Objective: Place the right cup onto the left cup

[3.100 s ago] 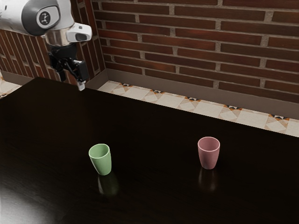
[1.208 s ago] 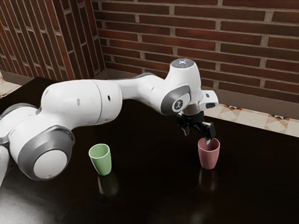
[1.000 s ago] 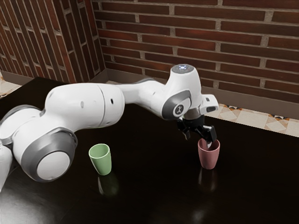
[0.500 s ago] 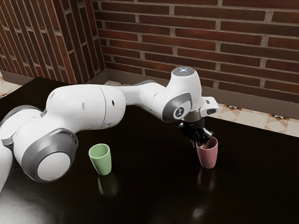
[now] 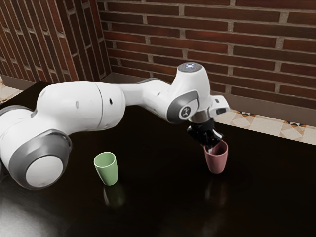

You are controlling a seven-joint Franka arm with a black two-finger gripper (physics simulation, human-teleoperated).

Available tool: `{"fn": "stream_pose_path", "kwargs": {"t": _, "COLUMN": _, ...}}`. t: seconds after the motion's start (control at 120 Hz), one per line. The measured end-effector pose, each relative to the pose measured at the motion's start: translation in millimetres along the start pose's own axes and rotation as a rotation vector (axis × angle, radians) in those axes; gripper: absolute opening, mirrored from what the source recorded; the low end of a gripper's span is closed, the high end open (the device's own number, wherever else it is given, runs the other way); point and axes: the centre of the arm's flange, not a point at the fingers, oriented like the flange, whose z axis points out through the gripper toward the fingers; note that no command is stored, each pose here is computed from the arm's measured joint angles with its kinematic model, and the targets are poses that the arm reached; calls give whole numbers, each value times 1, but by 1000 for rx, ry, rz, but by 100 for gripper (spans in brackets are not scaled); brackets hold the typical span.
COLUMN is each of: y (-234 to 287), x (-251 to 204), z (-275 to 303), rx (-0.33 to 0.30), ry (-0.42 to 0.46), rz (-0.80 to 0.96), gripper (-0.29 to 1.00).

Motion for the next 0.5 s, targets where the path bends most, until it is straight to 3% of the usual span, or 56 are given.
{"fn": "stream_pose_path", "kwargs": {"t": 0.5, "y": -97, "x": -63, "z": -120, "rx": 46, "ry": -63, "rz": -109, "gripper": -8}}
